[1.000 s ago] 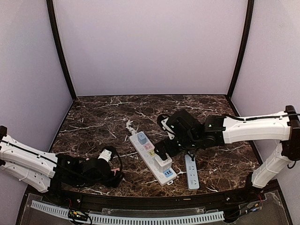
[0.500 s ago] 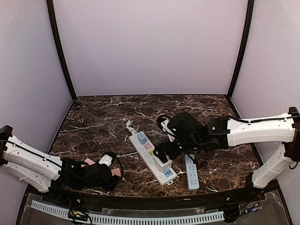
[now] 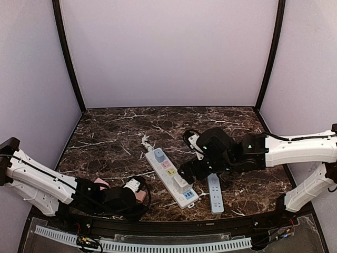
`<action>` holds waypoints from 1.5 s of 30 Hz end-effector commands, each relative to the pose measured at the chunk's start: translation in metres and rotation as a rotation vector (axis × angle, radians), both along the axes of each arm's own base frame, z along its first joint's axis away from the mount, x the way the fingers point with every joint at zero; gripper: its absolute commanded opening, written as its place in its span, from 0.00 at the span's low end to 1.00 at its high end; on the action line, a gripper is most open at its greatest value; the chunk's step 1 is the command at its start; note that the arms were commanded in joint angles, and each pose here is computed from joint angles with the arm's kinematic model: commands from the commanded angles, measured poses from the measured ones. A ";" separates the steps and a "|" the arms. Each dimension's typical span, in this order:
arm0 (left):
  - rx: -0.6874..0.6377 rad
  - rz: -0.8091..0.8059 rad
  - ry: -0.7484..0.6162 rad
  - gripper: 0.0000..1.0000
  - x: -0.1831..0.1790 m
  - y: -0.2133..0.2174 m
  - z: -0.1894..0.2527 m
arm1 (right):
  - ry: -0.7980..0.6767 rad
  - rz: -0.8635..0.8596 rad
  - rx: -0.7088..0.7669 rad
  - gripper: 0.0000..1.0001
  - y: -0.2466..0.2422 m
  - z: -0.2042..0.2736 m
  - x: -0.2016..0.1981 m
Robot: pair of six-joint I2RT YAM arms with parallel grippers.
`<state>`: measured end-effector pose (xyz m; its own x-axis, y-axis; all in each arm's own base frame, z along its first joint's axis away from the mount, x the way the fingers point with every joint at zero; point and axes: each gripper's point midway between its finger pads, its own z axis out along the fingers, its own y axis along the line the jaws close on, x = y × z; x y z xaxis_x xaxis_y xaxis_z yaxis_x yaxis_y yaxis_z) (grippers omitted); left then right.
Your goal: Insert the plug
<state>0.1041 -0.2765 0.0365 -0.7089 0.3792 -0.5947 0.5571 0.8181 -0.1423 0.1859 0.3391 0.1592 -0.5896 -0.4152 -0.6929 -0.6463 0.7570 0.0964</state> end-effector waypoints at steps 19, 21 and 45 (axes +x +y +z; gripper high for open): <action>0.232 0.117 -0.233 0.73 0.034 0.016 0.006 | 0.010 -0.013 0.014 0.99 0.002 -0.002 -0.006; 0.221 0.117 -0.238 0.72 0.035 0.011 0.005 | 0.011 -0.011 0.008 0.99 0.004 -0.003 -0.006; 0.187 0.027 -0.315 0.35 0.041 -0.014 0.000 | 0.120 0.029 0.083 0.99 0.021 0.004 -0.023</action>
<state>0.1445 -0.2798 0.0275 -0.5856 0.4529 -0.6723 0.4574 0.8693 0.1872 0.1722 0.3438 0.1464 -0.6363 -0.4113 -0.6527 -0.6398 0.7541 0.1485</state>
